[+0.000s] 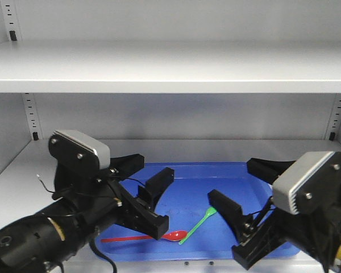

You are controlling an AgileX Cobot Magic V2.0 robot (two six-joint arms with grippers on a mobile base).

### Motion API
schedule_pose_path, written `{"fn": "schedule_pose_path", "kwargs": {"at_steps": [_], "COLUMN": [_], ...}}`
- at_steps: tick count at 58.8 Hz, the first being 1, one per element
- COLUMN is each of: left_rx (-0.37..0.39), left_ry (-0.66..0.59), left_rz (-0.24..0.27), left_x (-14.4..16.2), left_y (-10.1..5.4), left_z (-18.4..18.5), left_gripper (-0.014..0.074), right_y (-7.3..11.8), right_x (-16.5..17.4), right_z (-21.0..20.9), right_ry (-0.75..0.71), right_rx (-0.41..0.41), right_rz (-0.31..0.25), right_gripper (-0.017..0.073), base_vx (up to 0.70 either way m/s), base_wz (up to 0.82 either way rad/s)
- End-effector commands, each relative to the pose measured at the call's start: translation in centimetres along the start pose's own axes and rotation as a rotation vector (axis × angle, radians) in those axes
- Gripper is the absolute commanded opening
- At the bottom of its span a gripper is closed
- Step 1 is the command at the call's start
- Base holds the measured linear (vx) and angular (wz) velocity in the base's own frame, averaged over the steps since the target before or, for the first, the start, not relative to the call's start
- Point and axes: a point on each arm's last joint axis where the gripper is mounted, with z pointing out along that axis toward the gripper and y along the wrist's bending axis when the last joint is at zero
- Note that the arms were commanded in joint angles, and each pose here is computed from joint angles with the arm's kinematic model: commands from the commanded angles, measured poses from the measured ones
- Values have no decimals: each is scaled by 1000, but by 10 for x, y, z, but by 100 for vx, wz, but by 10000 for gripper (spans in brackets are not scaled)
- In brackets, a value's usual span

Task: Sort red and green spoons into left cabinet

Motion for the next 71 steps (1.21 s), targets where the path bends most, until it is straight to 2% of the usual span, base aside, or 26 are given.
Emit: {"fn": "schedule_pose_path", "kwargs": {"at_steps": [1,7,14,16,18,29,43,50,56,60,66,71], "left_rx": [3,4,5,5,6,14,87,119,120,118,106,107], "left_ry": [-103,-8,105,132,149,225,222,274,293,284,257,224], "left_rz": [-12,-12,-12,-12,-15,-78,-54,-79,-103,-112,-153,-144], "left_x": [-33,-35,-37,-37,-38,-44,-43,-29,-18,-15,-14,-15], "left_y": [-1,-1,-1,-1,-2,-4,-20,-28,-30,-29,-28,-28], "left_z": [-13,-26,-42,-47,-51,-73,-88,-89,-89,-89,-85,-81], "left_gripper": [391,234,12,-9,-9,-1,-1,-1,-1,-1,-1,-1], "right_y": [-4,-9,-13,-14,-15,-16,-16,-16,-17,-17,-17,-17], "right_x": [-25,-30,-38,-40,-43,-54,-58,-57,-56,-54,-53,-54], "right_z": [-14,-31,-56,-64,-71,-102,-128,-135,-139,-140,-140,-139], "right_ry": [-82,-38,-20,-21,-28,-70,-90,-72,-51,-34,-26,-31], "right_rx": [32,95,172,194,207,264,309,329,346,355,358,355], "right_rz": [42,131,202,208,207,233,296,297,282,283,287,285], "right_gripper": [477,327,86,15,-16,-10,-9,-9,-9,-9,-9,-9], "base_vx": [0,0,0,0,0,0,0,0,0,0,0,0], "base_wz": [0,0,0,0,0,0,0,0,0,0,0,0]}}
